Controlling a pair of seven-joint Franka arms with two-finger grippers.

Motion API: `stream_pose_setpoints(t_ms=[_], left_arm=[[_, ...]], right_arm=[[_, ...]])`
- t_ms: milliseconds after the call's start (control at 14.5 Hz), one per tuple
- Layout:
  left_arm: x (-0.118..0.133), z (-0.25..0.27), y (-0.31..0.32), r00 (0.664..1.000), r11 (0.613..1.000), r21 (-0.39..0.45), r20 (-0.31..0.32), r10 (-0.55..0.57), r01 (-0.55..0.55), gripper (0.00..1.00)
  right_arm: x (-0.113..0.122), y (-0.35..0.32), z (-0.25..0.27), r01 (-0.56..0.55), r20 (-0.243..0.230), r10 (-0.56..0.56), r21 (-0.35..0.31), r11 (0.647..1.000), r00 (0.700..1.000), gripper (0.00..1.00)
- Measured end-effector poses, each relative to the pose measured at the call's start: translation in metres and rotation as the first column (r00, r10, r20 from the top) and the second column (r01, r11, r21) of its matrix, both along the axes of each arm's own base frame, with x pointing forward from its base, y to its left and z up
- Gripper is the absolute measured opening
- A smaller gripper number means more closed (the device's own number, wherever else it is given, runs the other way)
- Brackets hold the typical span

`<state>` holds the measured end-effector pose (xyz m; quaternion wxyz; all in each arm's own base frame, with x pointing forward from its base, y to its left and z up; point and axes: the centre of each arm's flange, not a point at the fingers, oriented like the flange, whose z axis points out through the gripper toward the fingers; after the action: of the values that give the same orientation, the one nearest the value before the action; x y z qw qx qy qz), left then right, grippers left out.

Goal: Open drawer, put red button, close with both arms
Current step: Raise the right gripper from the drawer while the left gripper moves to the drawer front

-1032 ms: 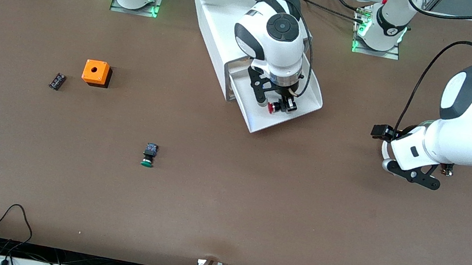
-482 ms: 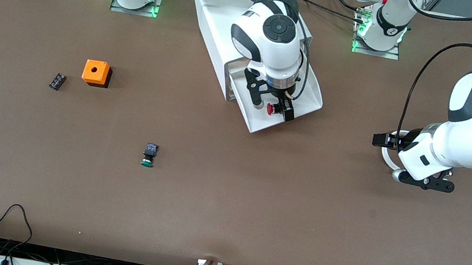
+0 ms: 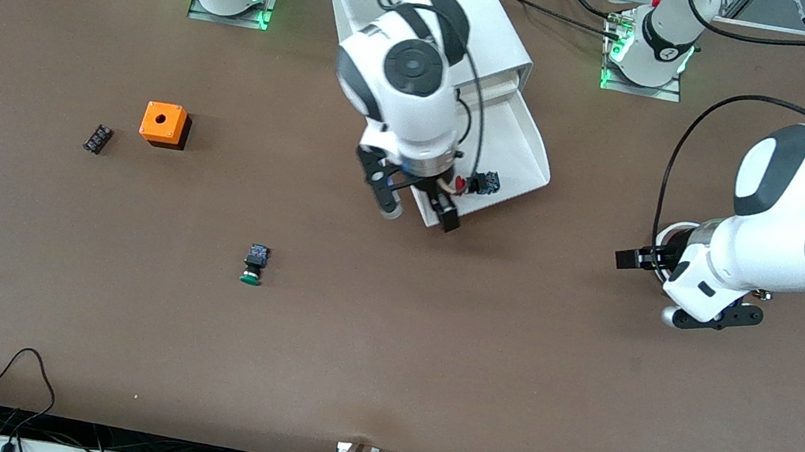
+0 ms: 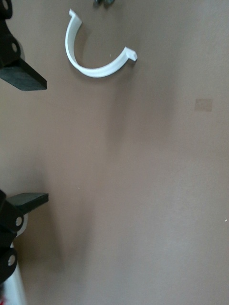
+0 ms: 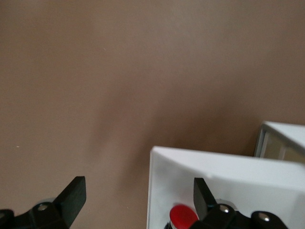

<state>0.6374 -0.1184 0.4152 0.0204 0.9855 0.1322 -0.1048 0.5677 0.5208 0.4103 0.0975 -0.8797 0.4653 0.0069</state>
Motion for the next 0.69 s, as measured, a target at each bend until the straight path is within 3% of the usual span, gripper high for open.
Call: stream_pose_setpoints(t_ms=[344,688], left_arm=[[-0.017,-0.04,-0.058,0.992,0.994,-0.017,0.059,0.107,-0.106,0.94],[-0.05,-0.089,-0.115,0.967,0.974,-0.069,0.122,0.221,-0.214,0.94]], right_arm=[[0.052,-0.096,0.029,-0.238,-0.033,0.236,-0.055,0.97,0.971,1.0],[0.097,-0.213,0.049,-0.402,-0.069,0.397,-0.08,0.912,0.915,1.0]])
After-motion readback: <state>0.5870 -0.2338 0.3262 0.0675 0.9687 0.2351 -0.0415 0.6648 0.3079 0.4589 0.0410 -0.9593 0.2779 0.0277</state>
